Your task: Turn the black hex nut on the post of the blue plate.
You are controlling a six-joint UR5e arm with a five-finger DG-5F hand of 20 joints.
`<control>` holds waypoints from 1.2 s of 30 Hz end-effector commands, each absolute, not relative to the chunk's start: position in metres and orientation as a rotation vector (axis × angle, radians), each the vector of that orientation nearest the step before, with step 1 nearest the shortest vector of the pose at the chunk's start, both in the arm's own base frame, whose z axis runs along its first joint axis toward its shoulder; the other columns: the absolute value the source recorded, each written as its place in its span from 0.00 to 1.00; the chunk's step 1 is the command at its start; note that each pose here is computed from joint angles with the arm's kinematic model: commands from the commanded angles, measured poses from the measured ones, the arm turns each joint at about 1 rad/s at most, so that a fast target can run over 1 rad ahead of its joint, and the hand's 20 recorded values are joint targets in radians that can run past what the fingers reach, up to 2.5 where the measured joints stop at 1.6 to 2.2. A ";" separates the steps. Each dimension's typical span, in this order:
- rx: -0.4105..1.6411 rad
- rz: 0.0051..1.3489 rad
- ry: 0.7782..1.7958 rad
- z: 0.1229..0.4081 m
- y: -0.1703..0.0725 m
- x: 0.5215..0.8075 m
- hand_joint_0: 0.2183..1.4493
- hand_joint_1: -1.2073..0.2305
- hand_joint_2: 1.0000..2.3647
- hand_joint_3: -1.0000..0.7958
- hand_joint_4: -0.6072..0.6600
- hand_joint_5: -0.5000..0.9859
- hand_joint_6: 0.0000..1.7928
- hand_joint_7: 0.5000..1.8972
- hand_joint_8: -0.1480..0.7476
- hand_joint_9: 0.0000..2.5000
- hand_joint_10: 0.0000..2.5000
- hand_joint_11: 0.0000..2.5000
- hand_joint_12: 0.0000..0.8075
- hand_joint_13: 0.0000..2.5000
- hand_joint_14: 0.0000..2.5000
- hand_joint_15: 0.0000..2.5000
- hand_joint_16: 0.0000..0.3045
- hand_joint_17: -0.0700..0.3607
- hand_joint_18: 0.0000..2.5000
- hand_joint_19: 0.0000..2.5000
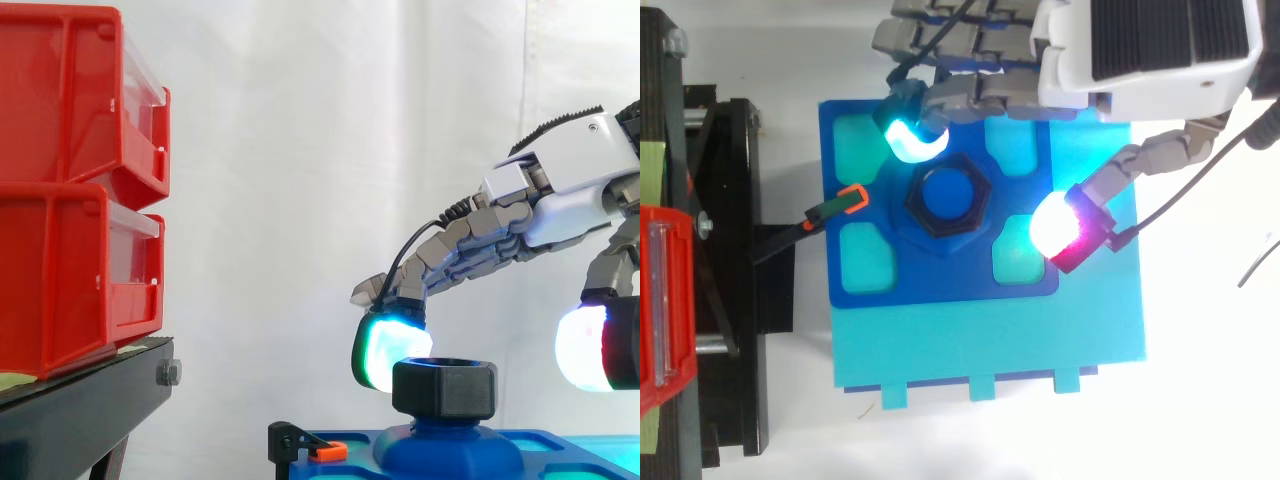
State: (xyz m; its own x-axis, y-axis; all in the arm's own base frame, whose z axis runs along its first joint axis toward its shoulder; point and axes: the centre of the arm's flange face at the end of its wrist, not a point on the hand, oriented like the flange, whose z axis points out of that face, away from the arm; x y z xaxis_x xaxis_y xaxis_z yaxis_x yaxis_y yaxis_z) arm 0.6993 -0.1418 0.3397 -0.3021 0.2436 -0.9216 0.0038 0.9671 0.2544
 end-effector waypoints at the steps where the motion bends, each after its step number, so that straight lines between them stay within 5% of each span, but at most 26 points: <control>1: 0.175 0.237 1.865 0.344 -0.141 0.698 0.12 0.31 0.00 0.28 0.61 0.15 0.28 0.17 0.36 0.00 0.00 0.00 0.43 0.00 0.00 0.00 0.17 0.44 0.00 0.00; 36: 0.130 0.196 1.935 0.357 -0.138 0.677 0.12 0.32 0.00 0.28 0.61 0.15 0.28 0.17 0.36 0.00 0.00 0.00 0.43 0.00 0.00 0.00 0.17 0.44 0.00 0.00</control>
